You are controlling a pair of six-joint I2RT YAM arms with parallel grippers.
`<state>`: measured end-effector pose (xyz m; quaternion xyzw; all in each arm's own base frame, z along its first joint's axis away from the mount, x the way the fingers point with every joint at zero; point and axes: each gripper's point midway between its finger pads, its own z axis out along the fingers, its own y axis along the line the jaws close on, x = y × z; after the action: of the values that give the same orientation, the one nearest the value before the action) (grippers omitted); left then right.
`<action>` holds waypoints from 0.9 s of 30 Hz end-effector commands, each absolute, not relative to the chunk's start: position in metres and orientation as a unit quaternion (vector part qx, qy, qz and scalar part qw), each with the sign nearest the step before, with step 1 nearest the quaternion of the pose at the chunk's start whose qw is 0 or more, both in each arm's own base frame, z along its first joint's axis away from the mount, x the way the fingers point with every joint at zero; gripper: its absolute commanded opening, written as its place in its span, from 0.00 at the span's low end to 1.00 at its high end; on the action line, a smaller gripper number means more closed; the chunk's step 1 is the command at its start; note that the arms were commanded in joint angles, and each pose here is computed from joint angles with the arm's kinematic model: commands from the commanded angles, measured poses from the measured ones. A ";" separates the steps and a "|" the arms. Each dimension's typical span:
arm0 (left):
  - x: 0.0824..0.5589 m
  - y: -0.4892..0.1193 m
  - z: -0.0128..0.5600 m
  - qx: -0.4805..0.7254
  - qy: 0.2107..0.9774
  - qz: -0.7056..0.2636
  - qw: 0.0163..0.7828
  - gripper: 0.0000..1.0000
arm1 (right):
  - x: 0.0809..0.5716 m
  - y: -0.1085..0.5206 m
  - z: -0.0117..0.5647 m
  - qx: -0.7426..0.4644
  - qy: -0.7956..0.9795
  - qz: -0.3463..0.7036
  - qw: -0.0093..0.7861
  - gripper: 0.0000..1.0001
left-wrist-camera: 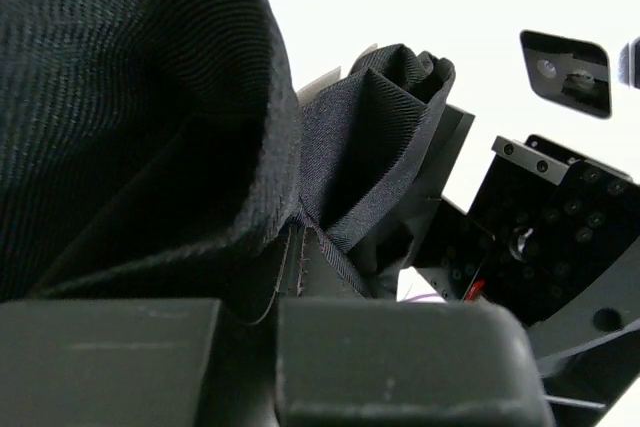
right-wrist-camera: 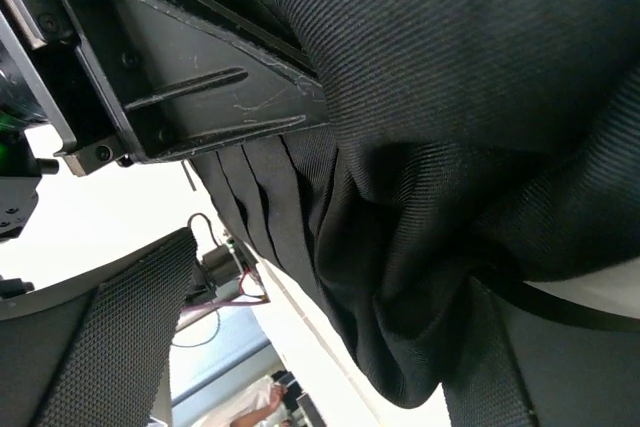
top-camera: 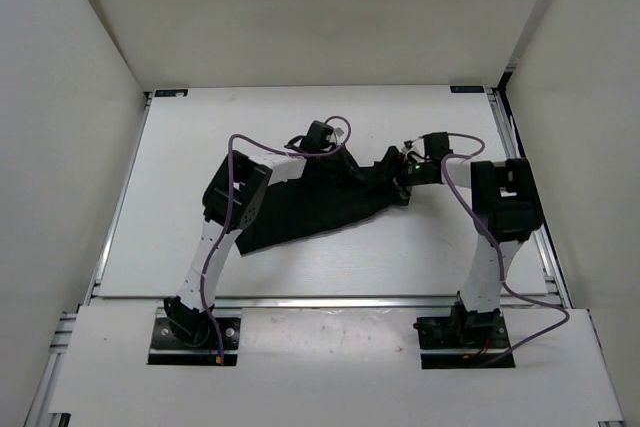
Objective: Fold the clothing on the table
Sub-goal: Fold the skirt
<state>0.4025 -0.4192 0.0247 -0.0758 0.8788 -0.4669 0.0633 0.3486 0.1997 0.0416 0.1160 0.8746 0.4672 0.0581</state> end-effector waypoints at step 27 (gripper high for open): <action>0.412 -0.367 0.142 -0.035 0.855 -0.497 0.143 0.00 | 0.346 0.139 0.028 0.151 0.931 0.291 0.162 0.00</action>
<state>0.4012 -0.3989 0.0482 -0.0708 0.8773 -0.4706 0.0616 0.3262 0.1601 0.0158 0.1560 0.9181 0.3467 0.1124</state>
